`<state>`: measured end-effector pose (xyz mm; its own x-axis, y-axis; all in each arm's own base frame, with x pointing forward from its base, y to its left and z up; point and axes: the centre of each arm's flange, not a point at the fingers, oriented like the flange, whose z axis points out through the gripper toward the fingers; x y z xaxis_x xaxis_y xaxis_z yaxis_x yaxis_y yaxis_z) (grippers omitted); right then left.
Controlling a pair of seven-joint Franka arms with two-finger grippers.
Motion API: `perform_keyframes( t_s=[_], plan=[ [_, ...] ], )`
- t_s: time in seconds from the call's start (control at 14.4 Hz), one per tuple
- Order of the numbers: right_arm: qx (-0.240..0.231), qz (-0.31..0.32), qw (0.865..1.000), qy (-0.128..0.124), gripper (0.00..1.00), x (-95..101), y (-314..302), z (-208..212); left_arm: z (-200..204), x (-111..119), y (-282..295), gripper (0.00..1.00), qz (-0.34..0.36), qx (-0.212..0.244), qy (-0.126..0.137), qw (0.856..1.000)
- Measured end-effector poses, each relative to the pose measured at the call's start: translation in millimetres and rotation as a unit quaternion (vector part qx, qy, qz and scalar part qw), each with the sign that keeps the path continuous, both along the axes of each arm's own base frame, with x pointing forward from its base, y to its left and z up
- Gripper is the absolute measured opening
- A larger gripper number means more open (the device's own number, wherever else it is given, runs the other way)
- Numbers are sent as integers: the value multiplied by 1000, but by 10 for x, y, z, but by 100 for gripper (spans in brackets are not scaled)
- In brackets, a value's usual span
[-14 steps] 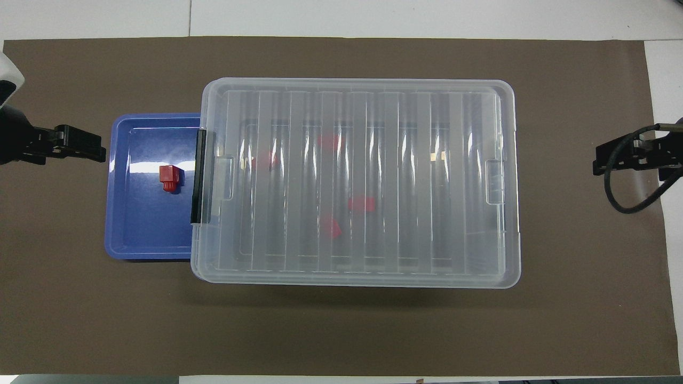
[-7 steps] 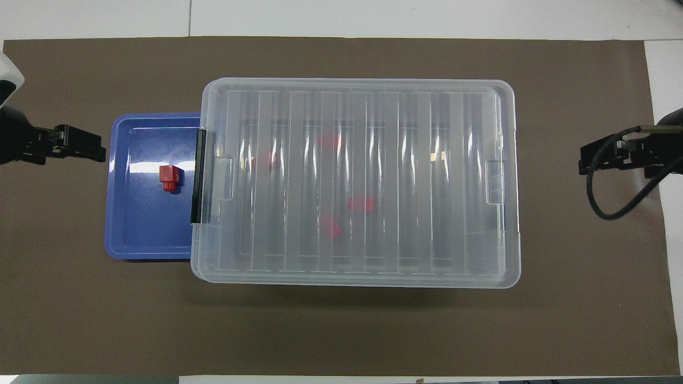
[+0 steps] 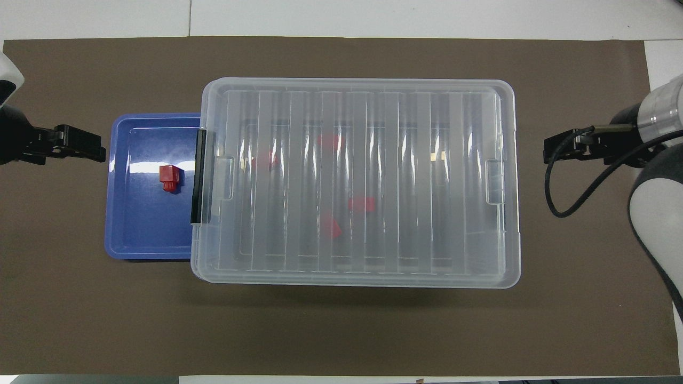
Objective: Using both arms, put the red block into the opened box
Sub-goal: 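Reach the right gripper to the edge of the clear lid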
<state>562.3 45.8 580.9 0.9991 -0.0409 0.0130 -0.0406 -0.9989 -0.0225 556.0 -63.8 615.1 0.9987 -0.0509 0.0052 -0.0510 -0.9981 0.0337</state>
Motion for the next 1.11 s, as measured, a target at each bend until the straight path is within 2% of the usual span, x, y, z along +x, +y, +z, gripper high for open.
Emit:
perform_keyframes(
  t_s=[0.28,0.49,1.11],
  plan=[
    [1,-10,1000,5,100,195,281,-440,0,0,0,100,0,0,0,1000],
    [1,-14,1000,10,100,271,343,-656,0,0,0,100,0,0,0,1000],
    [-4,-10,999,42,100,108,302,-1086,0,-7,-55,100,-5,0,0,1000]
  ],
)
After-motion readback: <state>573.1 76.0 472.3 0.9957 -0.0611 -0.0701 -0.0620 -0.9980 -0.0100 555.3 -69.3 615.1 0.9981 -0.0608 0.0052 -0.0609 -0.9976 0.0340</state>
